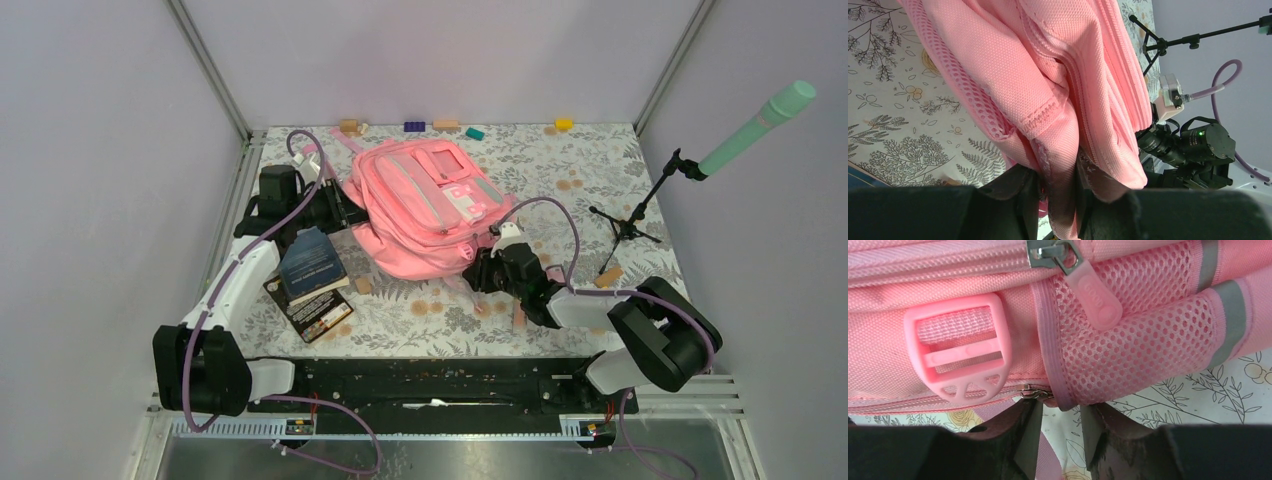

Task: Pack the student bag
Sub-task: Adjust the student bag at the center of the board, then unzip the student bag at the center of the board.

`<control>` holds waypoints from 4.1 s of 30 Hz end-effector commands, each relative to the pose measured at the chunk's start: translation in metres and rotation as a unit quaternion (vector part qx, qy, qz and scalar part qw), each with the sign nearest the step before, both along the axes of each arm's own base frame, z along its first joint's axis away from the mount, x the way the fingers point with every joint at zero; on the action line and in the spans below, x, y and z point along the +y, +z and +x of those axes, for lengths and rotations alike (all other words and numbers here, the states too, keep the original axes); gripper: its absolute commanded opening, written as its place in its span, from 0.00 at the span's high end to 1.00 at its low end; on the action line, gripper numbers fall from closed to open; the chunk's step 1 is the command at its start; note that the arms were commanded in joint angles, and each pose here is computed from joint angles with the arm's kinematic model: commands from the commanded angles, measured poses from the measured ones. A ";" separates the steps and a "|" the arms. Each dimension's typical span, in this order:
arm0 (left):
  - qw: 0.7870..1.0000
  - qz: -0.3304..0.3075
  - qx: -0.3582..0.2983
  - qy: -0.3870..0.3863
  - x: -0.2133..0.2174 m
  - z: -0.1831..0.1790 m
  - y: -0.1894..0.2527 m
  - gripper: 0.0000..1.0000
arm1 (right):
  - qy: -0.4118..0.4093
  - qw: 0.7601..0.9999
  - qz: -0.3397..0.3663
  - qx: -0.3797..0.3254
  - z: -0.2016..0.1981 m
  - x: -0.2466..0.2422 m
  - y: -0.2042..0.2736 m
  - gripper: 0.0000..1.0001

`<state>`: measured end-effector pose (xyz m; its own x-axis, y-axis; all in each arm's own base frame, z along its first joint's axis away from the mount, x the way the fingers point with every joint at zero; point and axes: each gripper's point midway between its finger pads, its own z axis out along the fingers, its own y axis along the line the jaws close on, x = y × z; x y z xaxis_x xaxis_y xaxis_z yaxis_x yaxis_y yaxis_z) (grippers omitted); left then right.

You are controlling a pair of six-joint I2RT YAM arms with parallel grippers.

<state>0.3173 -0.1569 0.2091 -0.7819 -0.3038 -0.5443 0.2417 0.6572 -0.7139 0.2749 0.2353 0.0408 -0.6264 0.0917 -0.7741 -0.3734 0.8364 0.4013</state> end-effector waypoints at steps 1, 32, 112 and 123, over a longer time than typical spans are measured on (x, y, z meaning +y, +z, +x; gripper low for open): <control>0.997 -0.021 -0.064 -0.035 -0.009 0.005 0.030 1.00 | -0.006 0.999 0.012 -0.047 0.019 0.006 0.025 0.64; 0.998 -0.021 -0.060 -0.006 -0.003 0.011 0.024 1.00 | 0.012 0.994 -0.093 -0.050 -0.022 0.001 0.024 1.00; 0.993 -0.052 -0.102 -0.019 -0.007 0.004 0.042 1.00 | 0.137 0.981 0.038 0.129 -0.078 0.118 0.149 1.00; 0.988 -0.058 -0.143 -0.030 -0.009 -0.002 0.059 1.00 | 0.143 0.982 0.042 0.115 -0.071 0.128 0.171 1.00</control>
